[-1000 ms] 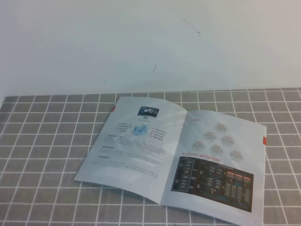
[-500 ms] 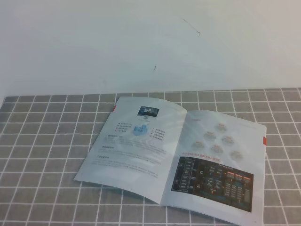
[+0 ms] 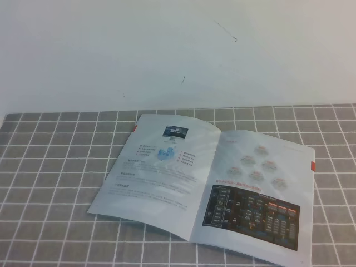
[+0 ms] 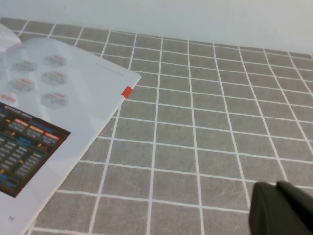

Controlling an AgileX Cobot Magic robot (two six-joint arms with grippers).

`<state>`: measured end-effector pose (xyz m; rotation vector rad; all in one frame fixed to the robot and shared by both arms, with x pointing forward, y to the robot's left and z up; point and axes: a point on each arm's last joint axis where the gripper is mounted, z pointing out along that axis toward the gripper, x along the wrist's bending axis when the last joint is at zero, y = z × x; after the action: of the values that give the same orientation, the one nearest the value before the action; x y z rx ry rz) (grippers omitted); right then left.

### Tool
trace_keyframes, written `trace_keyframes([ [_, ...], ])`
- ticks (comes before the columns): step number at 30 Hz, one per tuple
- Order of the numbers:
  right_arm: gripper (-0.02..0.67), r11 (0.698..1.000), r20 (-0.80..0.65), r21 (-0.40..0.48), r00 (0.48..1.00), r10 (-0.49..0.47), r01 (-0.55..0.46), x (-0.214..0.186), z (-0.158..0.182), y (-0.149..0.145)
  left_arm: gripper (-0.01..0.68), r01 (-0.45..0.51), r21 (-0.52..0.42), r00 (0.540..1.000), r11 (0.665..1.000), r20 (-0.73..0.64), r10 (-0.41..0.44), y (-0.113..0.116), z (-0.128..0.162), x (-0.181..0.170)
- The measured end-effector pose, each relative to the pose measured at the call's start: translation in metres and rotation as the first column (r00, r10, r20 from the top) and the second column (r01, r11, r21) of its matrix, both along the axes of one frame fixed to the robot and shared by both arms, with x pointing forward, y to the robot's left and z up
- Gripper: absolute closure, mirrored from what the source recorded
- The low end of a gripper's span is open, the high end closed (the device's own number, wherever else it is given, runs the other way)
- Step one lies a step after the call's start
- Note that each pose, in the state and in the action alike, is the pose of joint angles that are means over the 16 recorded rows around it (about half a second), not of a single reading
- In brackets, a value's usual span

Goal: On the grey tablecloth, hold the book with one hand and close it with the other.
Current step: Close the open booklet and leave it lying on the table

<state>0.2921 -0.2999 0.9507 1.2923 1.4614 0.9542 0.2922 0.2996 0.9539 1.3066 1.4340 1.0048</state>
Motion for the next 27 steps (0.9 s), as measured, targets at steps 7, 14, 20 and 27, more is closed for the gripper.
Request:
trace_keyframes([
  [7, 0.651, 1.000, 0.000, 0.000, 1.000, 0.000, 0.000, 0.0000, 0.0000, 0.0000, 0.676, 0.000, 0.000, 1.000, 1.000, 0.000, 0.000, 0.0000, 0.0000, 0.0000],
  [14, 0.651, 1.000, 0.000, 0.000, 1.000, 0.000, 0.000, 0.0000, 0.0000, 0.0000, 0.676, 0.000, 0.000, 1.000, 1.000, 0.000, 0.000, 0.0000, 0.0000, 0.0000],
  [20, 0.651, 1.000, 0.000, 0.000, 1.000, 0.000, 0.000, 0.0000, 0.0000, 0.0000, 0.676, 0.000, 0.000, 1.000, 1.000, 0.000, 0.000, 0.0000, 0.0000, 0.0000],
  [27, 0.651, 1.000, 0.000, 0.000, 1.000, 0.000, 0.000, 0.0000, 0.0000, 0.0000, 0.676, 0.000, 0.000, 1.000, 1.000, 0.000, 0.000, 0.0000, 0.0000, 0.0000],
])
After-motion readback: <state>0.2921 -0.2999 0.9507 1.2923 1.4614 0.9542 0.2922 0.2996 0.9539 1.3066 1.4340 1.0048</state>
